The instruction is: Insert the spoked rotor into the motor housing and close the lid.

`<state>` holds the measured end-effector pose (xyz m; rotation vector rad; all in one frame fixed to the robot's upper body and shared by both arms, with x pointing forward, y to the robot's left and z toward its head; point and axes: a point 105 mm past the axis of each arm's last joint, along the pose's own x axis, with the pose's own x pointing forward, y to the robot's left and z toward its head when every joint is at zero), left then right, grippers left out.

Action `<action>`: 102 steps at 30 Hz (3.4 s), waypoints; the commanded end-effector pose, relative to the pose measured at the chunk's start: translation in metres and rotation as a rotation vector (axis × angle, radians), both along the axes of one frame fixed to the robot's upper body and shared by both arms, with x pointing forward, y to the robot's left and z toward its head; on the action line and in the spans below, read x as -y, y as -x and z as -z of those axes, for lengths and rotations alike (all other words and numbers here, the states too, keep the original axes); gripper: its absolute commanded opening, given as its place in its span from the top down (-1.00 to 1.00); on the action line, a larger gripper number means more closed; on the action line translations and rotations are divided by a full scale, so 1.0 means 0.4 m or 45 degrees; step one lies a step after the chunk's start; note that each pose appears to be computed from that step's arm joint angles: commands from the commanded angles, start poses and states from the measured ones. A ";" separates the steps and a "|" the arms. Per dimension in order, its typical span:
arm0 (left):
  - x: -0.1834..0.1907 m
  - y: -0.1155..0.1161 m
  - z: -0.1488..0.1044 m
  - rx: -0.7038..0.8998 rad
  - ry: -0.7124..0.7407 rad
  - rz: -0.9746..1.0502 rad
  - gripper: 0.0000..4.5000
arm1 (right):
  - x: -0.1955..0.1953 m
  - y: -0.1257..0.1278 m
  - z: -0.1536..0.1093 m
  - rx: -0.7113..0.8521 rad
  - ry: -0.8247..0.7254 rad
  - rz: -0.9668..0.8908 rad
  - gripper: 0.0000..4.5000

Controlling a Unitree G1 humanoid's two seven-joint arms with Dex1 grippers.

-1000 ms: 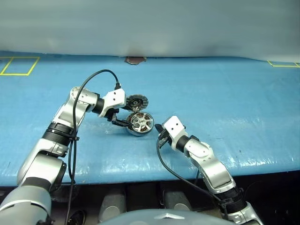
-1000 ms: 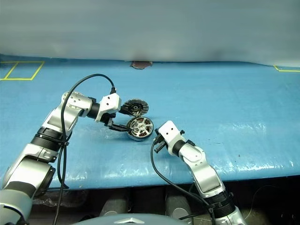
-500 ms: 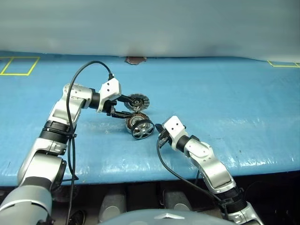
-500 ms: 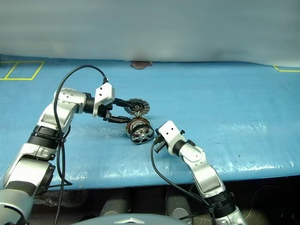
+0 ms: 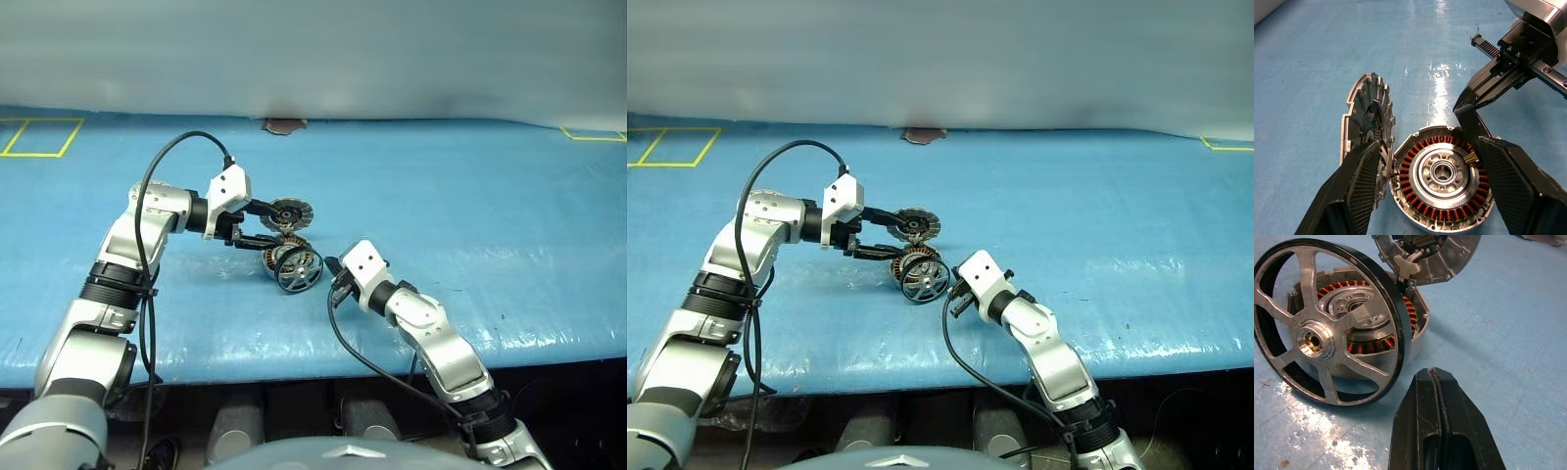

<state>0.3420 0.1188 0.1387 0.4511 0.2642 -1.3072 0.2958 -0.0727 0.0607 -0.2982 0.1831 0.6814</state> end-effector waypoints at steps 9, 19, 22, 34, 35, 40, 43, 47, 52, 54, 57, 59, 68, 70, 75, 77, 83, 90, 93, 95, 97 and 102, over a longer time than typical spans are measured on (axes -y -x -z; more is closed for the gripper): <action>-0.003 0.005 -0.021 0.042 0.088 -0.049 -0.55 | 0.072 -0.049 -0.057 0.094 0.070 0.103 1.00; -0.005 0.027 -0.001 0.036 0.088 -0.053 -0.55 | 0.080 -0.050 -0.080 0.131 0.047 0.131 1.00; -0.003 0.027 -0.011 0.046 0.117 -0.063 -0.55 | 0.072 -0.037 -0.083 0.141 0.037 0.128 1.00; -0.039 0.054 0.019 -0.008 0.003 -0.012 -0.55 | 0.020 0.054 -0.110 0.148 0.040 -0.072 1.00; -0.043 0.054 0.021 -0.002 -0.009 -0.011 -0.55 | 0.004 0.064 -0.106 0.136 0.036 -0.112 1.00; -0.041 0.043 0.017 0.018 -0.002 -0.034 -0.55 | -0.052 0.070 -0.089 0.118 0.037 -0.198 1.00; -0.032 0.053 0.022 -0.002 0.018 -0.021 -0.55 | -0.071 0.066 -0.109 0.157 -0.005 -0.205 1.00; -0.038 0.061 0.044 -0.014 -0.022 -0.020 -0.55 | -0.101 0.080 -0.102 0.127 -0.024 -0.275 1.00; -0.029 0.071 0.067 -0.042 -0.034 -0.010 -0.55 | -0.114 0.093 -0.096 0.116 0.003 -0.326 1.00; -0.029 0.074 0.070 -0.051 -0.031 -0.012 -0.55 | -0.113 0.095 -0.093 0.116 0.039 -0.314 1.00; -0.027 0.075 0.072 -0.060 -0.029 -0.014 -0.55 | -0.114 0.101 -0.088 0.103 0.048 -0.321 1.00; -0.026 0.073 0.072 -0.059 -0.028 -0.014 -0.55 | -0.107 0.096 -0.083 0.107 0.069 -0.300 1.00; -0.018 0.068 0.073 -0.058 -0.013 -0.010 -0.56 | -0.100 0.093 -0.094 0.155 0.108 -0.262 0.32; -0.016 0.067 0.072 -0.065 0.000 -0.012 -0.56 | -0.097 0.096 -0.088 0.147 0.126 -0.266 0.32; -0.013 0.060 0.073 -0.055 -0.004 -0.016 -0.56 | -0.090 0.093 -0.064 0.124 0.158 -0.238 0.32; -0.013 0.059 0.072 -0.051 -0.003 -0.018 -0.56 | -0.089 0.090 -0.062 0.128 0.161 -0.223 0.32; -0.014 0.059 0.074 -0.055 -0.006 -0.013 -0.56 | -0.093 0.085 -0.061 0.136 0.164 -0.208 0.32; -0.025 0.053 0.066 -0.028 -0.017 -0.035 -0.56 | -0.092 0.071 -0.050 0.134 0.159 -0.177 0.32; -0.026 0.052 0.064 -0.019 -0.019 -0.037 -0.56 | -0.095 0.069 -0.045 0.130 0.155 -0.177 0.32; -0.025 0.051 0.064 -0.014 -0.018 -0.038 -0.56 | -0.094 0.068 -0.044 0.131 0.155 -0.175 0.32; -0.025 0.051 0.064 -0.015 -0.017 -0.039 -0.56 | -0.093 0.066 -0.046 0.138 0.151 -0.169 0.32; -0.026 0.057 0.077 -0.034 -0.021 -0.040 -0.56 | -0.088 0.065 -0.049 0.149 0.156 -0.157 0.32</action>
